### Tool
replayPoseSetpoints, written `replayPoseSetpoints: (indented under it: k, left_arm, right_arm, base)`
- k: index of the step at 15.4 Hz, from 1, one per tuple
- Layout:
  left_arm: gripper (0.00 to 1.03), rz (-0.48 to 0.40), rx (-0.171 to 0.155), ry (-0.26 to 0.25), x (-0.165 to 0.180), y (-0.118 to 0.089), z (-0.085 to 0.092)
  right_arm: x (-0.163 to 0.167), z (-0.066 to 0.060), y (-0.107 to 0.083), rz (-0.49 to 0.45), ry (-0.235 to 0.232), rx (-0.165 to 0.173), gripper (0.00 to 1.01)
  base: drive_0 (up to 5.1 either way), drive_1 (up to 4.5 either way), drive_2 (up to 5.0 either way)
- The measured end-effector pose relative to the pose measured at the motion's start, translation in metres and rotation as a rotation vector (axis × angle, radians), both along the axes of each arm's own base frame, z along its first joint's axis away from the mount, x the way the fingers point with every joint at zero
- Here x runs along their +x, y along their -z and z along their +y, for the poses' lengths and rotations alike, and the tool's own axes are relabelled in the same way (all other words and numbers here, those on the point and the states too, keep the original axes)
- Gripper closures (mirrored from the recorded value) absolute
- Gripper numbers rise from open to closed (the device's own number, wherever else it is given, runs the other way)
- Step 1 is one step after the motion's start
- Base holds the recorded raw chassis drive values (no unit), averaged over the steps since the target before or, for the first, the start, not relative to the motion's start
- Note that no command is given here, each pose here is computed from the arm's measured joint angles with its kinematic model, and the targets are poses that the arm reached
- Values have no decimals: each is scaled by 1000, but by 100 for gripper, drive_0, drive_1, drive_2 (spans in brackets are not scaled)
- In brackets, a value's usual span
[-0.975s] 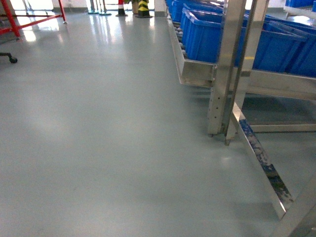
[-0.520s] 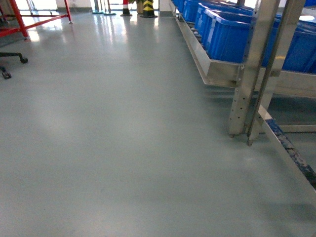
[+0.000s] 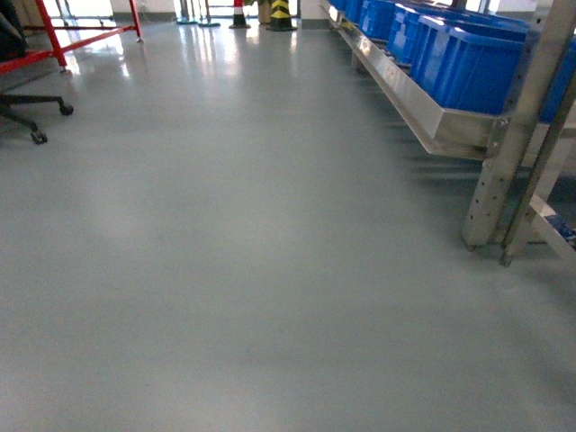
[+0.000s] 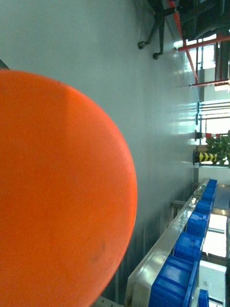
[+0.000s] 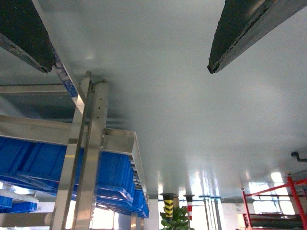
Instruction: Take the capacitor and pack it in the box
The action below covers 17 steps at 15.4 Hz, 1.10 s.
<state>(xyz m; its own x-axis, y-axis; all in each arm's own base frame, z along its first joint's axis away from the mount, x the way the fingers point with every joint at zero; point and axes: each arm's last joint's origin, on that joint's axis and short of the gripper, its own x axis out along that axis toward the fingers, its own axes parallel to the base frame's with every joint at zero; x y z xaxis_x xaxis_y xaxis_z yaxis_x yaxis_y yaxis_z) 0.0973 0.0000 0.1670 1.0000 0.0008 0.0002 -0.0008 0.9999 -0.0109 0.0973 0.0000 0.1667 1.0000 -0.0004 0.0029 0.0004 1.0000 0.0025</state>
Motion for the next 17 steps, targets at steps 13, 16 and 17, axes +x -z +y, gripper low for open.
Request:
replayPoseSetpoints:
  k: [13,16,17]
  left_arm:
    - [60,1,0,1,0,0,0]
    - [60,-1,0,-1,0,0,0]
    - [60,0,0,0,0,0,0]
  right_arm:
    - [0,0,0,1,0,0,3]
    - [0,0,0,2,0,0,3]
    - [0,0,0,-1,0,0,3]
  base:
    - [-499,247,247]
    - [-503,242,242]
    - [-488,258,258]
